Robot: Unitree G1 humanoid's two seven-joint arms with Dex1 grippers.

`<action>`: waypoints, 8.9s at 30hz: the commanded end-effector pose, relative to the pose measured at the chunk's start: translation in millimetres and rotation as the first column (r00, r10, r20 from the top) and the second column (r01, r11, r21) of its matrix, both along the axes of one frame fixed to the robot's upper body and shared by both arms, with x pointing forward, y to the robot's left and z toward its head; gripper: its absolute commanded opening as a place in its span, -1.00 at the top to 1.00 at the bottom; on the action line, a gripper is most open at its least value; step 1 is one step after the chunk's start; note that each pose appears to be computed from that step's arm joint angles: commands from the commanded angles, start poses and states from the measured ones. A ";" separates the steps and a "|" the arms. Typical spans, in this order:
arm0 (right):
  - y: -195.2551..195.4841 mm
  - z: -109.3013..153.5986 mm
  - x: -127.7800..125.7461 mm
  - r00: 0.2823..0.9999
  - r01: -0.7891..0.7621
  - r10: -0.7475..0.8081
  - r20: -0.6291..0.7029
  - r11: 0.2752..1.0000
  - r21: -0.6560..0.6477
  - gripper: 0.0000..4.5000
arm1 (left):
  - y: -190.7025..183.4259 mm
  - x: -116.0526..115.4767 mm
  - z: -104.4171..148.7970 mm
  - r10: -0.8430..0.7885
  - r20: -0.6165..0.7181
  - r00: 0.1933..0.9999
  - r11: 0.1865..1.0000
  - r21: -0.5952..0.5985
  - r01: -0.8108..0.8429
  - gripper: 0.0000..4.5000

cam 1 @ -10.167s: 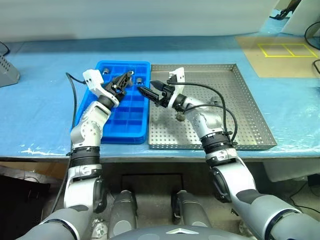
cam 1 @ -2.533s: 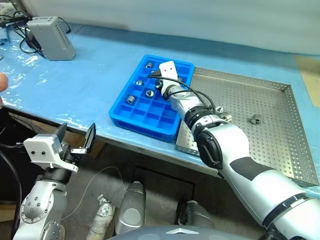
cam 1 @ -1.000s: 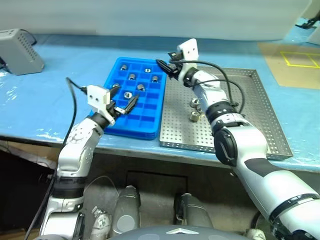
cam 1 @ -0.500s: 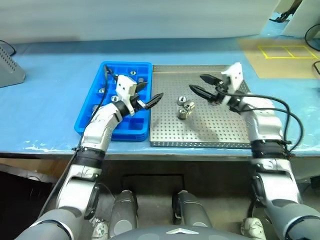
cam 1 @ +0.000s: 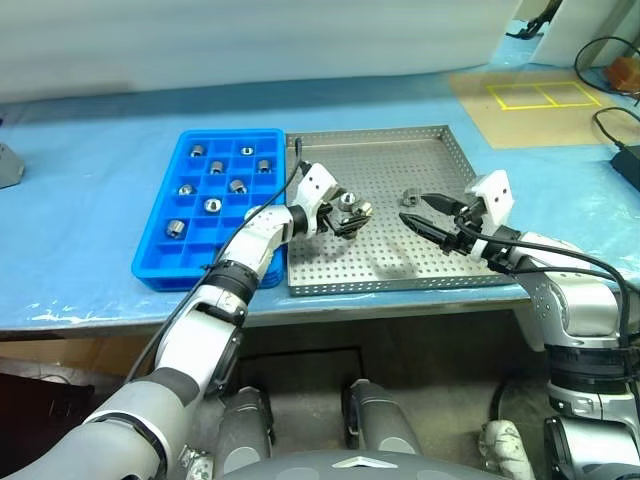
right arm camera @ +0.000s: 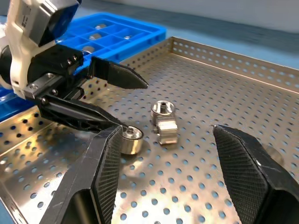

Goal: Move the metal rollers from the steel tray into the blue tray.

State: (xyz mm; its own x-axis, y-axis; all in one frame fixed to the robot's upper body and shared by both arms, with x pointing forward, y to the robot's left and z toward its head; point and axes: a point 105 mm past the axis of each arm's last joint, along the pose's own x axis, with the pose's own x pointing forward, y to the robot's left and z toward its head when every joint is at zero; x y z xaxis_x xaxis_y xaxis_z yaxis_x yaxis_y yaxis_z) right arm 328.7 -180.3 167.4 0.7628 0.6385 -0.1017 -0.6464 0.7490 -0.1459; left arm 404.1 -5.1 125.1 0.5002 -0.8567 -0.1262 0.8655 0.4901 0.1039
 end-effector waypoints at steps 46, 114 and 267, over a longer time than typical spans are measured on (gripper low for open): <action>19.2 23.1 -8.5 0.989 -0.127 0.123 0.078 0.990 0.053 -0.42 | 87.4 10.4 70.5 0.350 0.035 0.936 0.927 -0.154 -0.341 0.64; 4.8 -28.7 113.4 0.956 0.278 -0.277 -0.101 0.961 0.000 -0.42 | 124.2 -59.4 58.8 0.364 0.127 0.923 0.919 -0.211 -0.333 -0.35; 133.9 62.8 112.0 0.991 -0.056 -0.006 0.135 0.893 0.447 0.18 | 207.2 -16.1 84.8 0.834 0.158 0.529 0.531 -0.493 -0.689 0.43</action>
State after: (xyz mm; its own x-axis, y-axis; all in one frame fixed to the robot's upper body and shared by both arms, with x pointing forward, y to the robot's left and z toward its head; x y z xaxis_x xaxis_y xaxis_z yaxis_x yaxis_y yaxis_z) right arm 423.1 -3.4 201.8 0.6120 0.7683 0.1875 -0.7908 0.5924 0.1537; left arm 387.0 118.0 200.3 0.8378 -0.4099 0.3607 0.4211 0.9056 0.0510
